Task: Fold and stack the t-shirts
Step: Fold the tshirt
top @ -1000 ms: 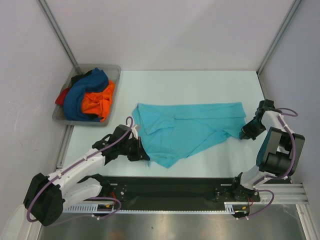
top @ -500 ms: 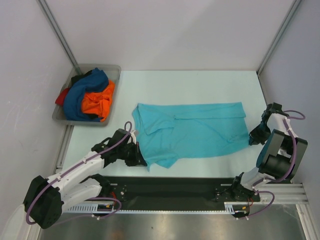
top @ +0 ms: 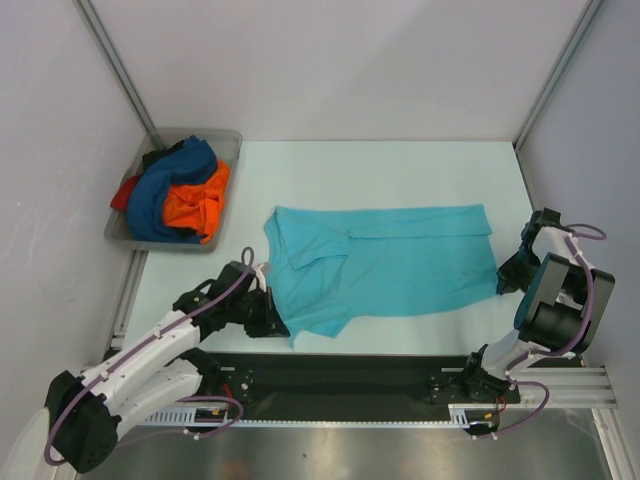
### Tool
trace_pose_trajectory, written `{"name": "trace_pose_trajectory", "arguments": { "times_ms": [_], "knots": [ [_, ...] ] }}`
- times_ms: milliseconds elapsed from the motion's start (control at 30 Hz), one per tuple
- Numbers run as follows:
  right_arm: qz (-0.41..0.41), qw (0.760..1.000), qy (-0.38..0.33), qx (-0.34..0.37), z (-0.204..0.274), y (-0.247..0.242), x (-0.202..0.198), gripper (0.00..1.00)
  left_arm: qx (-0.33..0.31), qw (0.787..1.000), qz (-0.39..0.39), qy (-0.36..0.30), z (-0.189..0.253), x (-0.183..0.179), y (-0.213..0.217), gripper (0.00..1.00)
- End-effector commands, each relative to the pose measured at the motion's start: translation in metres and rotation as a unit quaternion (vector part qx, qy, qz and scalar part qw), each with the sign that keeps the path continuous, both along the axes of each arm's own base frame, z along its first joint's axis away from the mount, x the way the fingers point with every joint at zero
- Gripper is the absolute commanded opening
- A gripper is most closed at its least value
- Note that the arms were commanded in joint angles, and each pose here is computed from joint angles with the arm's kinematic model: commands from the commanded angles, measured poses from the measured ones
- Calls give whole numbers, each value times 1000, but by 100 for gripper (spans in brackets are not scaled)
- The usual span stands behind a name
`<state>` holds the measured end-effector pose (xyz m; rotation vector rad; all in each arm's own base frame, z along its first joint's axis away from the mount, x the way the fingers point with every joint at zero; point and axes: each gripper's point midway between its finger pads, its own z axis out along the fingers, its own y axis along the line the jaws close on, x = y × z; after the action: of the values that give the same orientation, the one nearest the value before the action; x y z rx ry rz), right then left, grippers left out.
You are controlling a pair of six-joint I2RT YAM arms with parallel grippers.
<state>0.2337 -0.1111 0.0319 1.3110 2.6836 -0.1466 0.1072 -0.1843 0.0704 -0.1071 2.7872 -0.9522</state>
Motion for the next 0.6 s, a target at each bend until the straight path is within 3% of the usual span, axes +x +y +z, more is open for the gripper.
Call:
{"name": "trace_pose_trajectory", "arguments": {
  "times_ms": [0,267,567],
  "knots": [
    [0,999,-47,-10,25,-8,24,1,-25,1000,6,-14,20,17,-13,0],
    [14,993,-110,43,32,6,81,2,5,998,8,-54,50,99,-44,0],
    [62,993,-93,38,31,4,112,4,26,995,58,-73,69,173,-22,0]
  ]
}}
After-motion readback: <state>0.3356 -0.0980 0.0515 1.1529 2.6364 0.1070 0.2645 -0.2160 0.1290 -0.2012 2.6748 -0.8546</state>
